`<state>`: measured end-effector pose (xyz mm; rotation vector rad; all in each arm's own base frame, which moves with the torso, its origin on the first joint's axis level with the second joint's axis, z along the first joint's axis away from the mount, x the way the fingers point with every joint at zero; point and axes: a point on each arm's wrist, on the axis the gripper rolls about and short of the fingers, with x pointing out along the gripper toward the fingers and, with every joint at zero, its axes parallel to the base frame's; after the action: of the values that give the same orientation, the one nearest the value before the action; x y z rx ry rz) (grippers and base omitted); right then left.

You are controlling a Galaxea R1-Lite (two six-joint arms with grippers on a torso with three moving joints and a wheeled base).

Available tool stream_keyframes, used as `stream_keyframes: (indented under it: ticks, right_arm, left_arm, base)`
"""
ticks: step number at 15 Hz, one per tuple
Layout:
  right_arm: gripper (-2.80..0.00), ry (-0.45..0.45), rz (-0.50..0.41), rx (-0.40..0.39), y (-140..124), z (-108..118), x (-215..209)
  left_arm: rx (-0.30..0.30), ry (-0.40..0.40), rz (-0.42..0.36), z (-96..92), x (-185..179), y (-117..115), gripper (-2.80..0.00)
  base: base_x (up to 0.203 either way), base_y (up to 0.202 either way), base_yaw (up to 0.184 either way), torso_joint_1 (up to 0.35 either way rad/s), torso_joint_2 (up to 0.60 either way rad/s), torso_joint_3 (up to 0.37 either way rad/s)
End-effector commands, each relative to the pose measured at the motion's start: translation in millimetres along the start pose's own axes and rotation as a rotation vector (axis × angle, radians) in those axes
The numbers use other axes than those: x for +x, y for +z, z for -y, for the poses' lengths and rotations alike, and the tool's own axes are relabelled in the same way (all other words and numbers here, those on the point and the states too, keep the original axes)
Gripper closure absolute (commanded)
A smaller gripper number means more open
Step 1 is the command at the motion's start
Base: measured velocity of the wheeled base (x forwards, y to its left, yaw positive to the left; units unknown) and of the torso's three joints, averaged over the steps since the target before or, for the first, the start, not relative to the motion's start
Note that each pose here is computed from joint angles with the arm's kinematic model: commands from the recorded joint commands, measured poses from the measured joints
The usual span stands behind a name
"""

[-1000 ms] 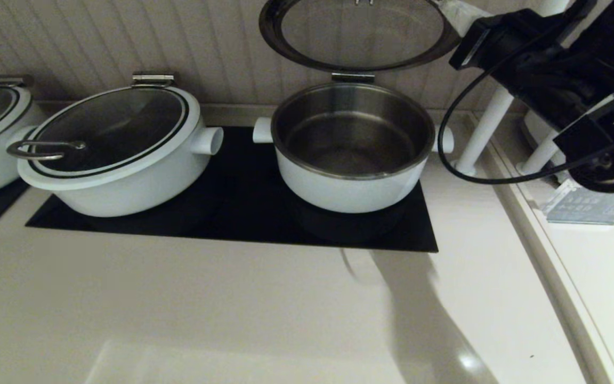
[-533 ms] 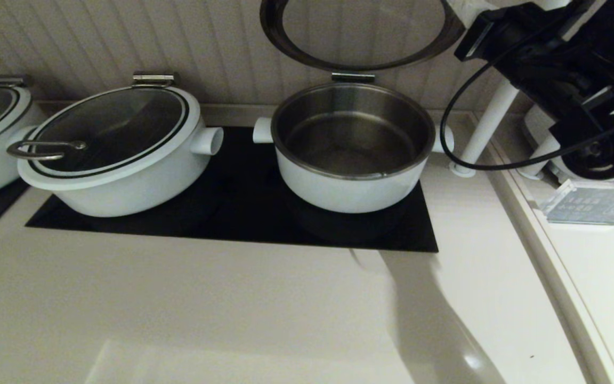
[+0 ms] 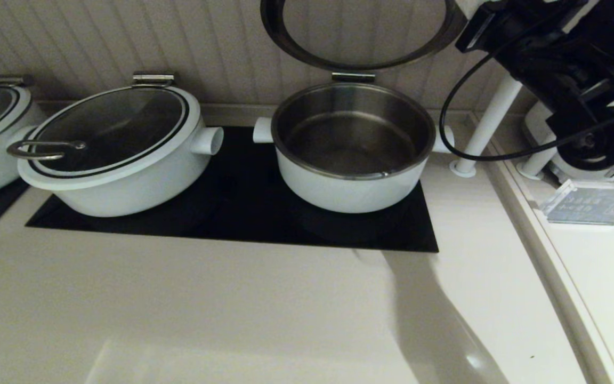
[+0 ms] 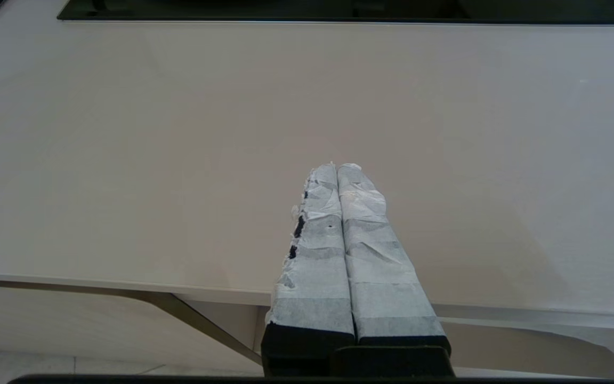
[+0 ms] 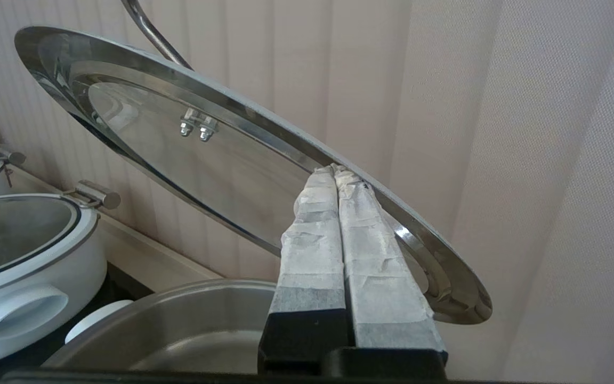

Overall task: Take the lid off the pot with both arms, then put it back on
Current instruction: Open the pot lid completely

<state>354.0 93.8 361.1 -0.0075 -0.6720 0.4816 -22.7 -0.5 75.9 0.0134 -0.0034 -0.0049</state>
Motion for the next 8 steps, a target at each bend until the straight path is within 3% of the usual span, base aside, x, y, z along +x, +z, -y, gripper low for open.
stream_keyframes:
  ticks: [1, 8]
  right_arm:
    - [0.0, -0.001, 0.015, -0.006, 2.0, 1.3, 1.3]
    - [0.0, -0.002, 0.02, -0.008, 3.0, 2.1, 2.1]
  left_arm:
    - [0.0, 0.0, 0.001, 0.0, -0.1, 0.0, 0.0]
    - [0.0, 0.0, 0.001, 0.0, -0.1, 0.0, 0.0]
  base:
    - [0.0, 0.0, 0.0, 0.0, 0.0, 0.0]
    - [0.0, 0.0, 0.0, 0.0, 0.0, 0.0]
